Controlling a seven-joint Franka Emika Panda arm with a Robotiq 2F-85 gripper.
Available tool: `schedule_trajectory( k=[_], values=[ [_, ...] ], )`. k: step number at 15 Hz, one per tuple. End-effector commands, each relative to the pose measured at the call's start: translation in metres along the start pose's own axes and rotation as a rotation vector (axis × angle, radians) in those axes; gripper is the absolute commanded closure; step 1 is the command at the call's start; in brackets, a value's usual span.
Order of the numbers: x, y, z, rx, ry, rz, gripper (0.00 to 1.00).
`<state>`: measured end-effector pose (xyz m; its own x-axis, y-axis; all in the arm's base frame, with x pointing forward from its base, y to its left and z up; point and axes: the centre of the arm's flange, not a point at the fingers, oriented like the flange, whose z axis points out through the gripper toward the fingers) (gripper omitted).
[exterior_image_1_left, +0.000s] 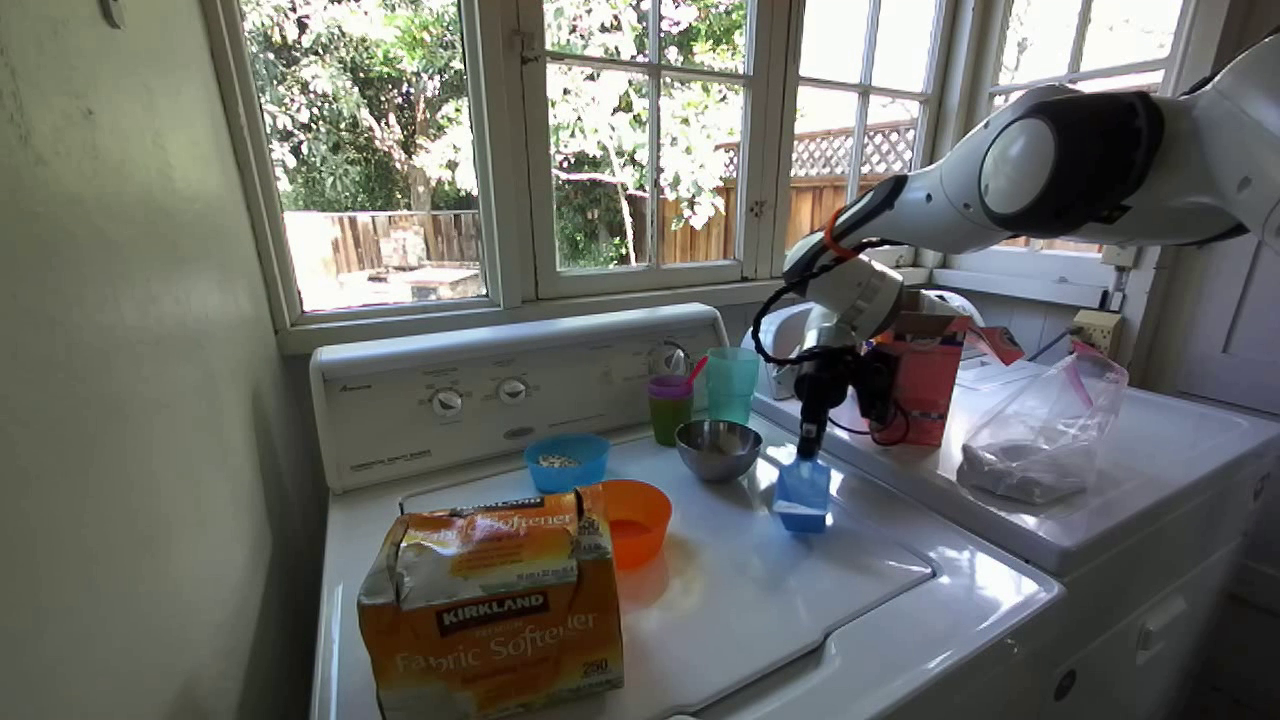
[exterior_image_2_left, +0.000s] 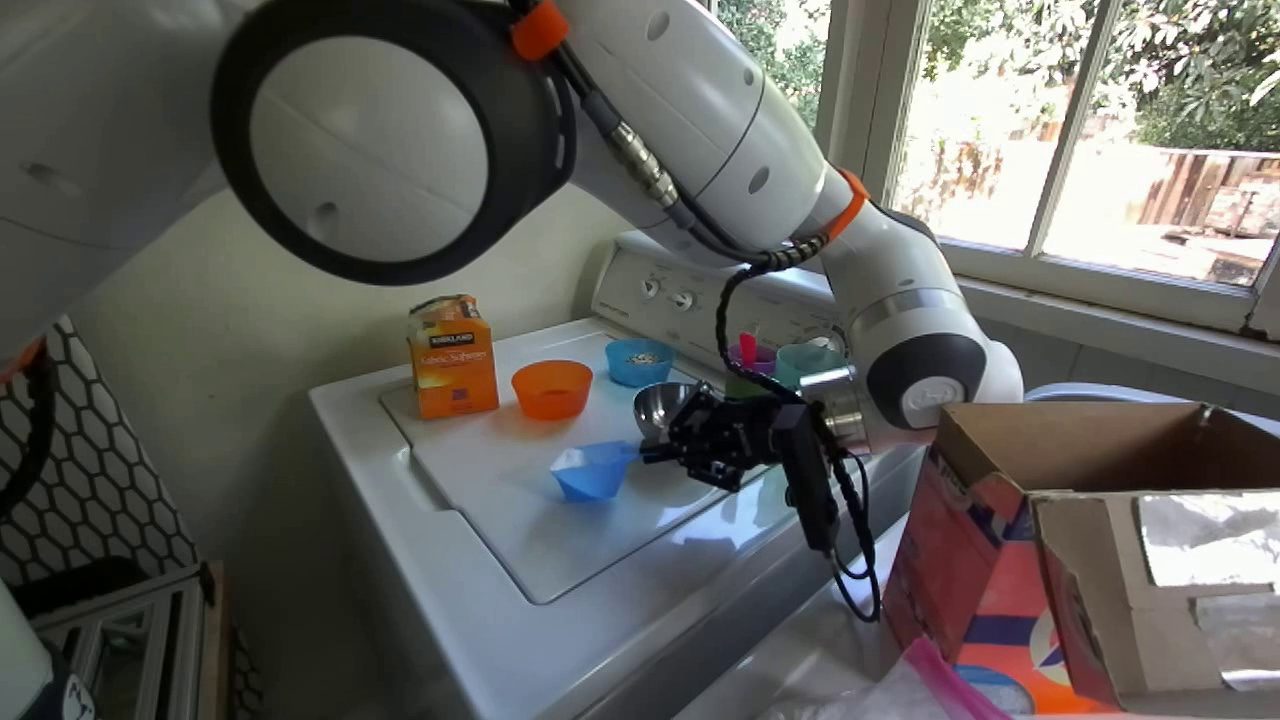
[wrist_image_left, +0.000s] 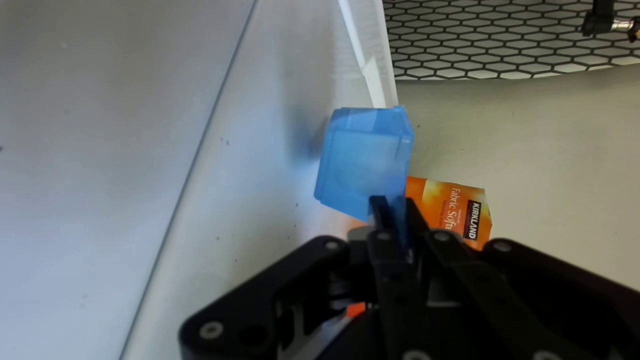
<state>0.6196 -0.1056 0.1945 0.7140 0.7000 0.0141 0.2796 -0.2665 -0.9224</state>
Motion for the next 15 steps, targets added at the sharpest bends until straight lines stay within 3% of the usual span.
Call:
schedule_trajectory(
  k=[1, 7, 10, 13, 15],
  values=[
    [0.0034, 0.0021, 0.0049, -0.012, 0.024, 0.000, 0.98],
    [0.0055, 0.0022, 0.0058, -0.018, 0.025, -0.001, 0.97],
    [0.0058, 0.0020, 0.0062, -0.017, 0.022, -0.002, 0.62],
    [0.0056, 0.0016, 0.0062, -0.019, 0.022, 0.000, 0.51],
    [0.0053, 0.0011, 0.0060, -0.022, 0.023, 0.002, 0.50]
  ],
)
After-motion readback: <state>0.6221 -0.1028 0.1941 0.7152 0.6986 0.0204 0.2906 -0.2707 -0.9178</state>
